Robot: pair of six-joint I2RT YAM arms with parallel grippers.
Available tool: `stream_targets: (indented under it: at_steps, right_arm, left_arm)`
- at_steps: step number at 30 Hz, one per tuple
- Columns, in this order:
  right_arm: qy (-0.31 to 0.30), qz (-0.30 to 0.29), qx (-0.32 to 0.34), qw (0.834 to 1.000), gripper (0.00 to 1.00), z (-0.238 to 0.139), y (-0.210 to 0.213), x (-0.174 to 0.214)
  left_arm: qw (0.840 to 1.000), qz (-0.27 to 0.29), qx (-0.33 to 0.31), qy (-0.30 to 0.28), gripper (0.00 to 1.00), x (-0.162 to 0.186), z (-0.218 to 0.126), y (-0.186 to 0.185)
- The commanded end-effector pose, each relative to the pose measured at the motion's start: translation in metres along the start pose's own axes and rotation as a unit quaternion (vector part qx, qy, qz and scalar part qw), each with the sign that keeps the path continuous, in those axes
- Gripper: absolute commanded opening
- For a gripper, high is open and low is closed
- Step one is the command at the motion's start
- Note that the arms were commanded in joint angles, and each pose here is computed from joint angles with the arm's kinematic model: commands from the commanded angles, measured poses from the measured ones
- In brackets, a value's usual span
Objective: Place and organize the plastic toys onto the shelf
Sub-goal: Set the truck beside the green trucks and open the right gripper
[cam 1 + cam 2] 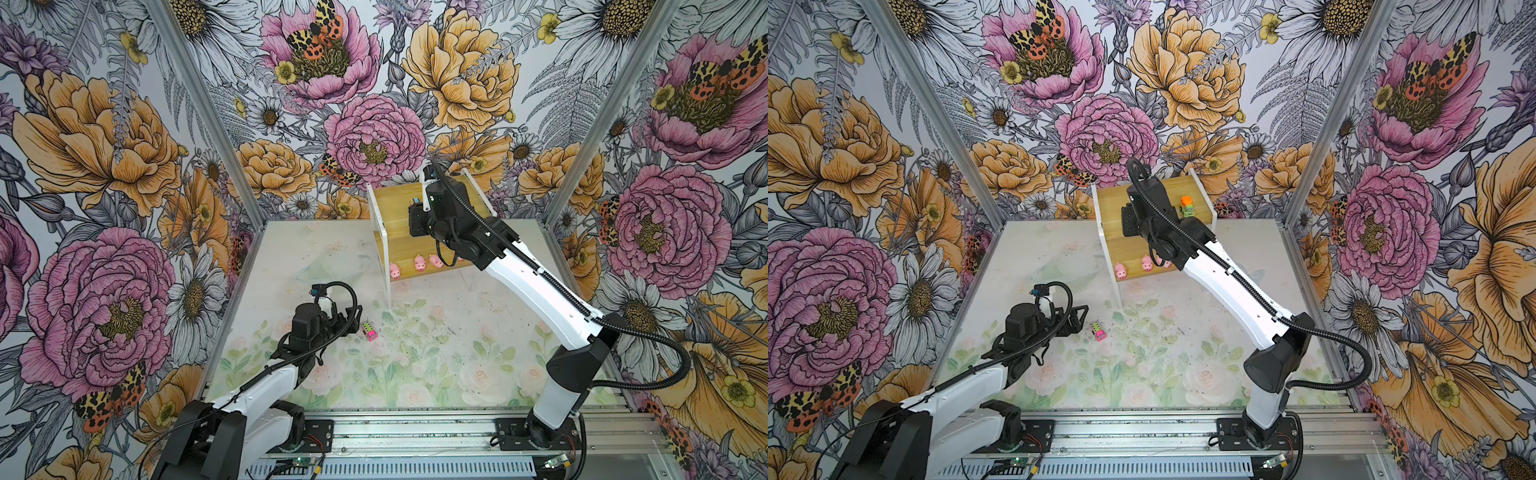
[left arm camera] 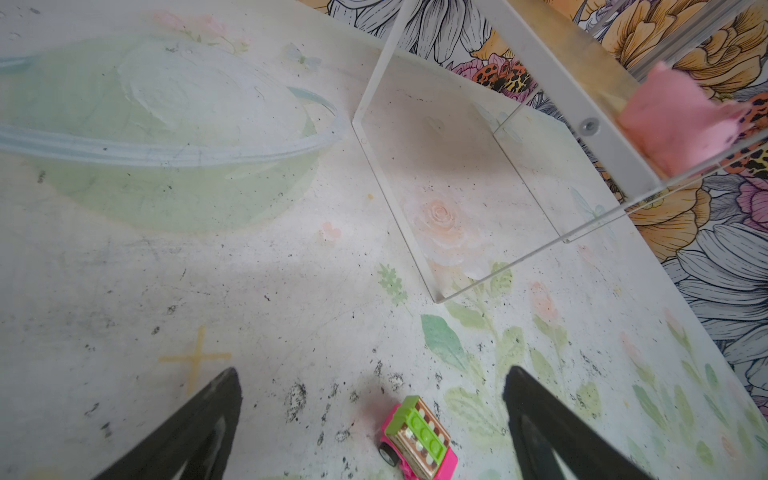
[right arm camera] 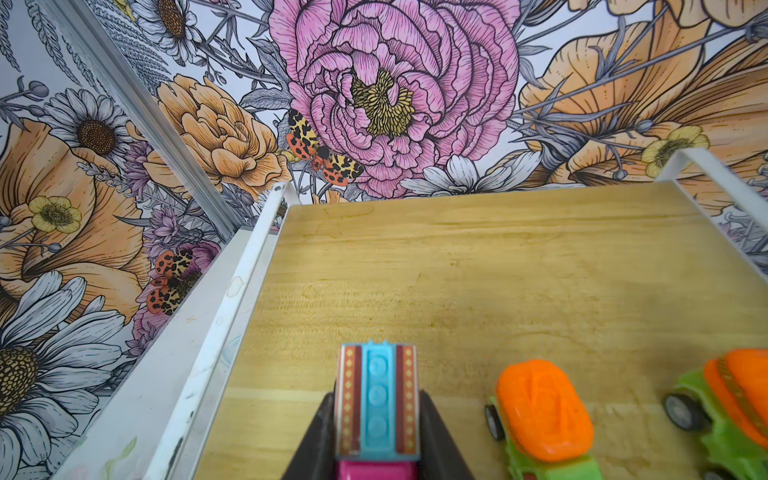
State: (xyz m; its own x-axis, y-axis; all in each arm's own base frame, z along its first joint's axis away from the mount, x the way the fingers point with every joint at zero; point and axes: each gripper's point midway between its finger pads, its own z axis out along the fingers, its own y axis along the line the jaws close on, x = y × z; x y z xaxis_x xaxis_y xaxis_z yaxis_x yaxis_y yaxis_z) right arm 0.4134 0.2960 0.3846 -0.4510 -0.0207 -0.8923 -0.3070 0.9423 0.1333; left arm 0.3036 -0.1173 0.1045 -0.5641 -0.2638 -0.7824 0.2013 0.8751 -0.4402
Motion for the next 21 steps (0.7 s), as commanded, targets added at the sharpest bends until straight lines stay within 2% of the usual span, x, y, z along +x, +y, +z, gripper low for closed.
stream_targets:
  at_steps: [1, 21]
  right_arm:
    - [0.015, 0.004, 0.003, 1.0, 0.24, 0.01, -0.002, 0.009]
    - [0.034, 0.006, 0.014, 0.999, 0.26, 0.027, -0.017, 0.021]
  left_arm:
    - [1.0, -0.003, 0.01, -0.006, 0.99, -0.003, 0.0, -0.002]
    - [1.0, -0.004, 0.008, -0.003, 0.99, -0.002, 0.001, -0.001]
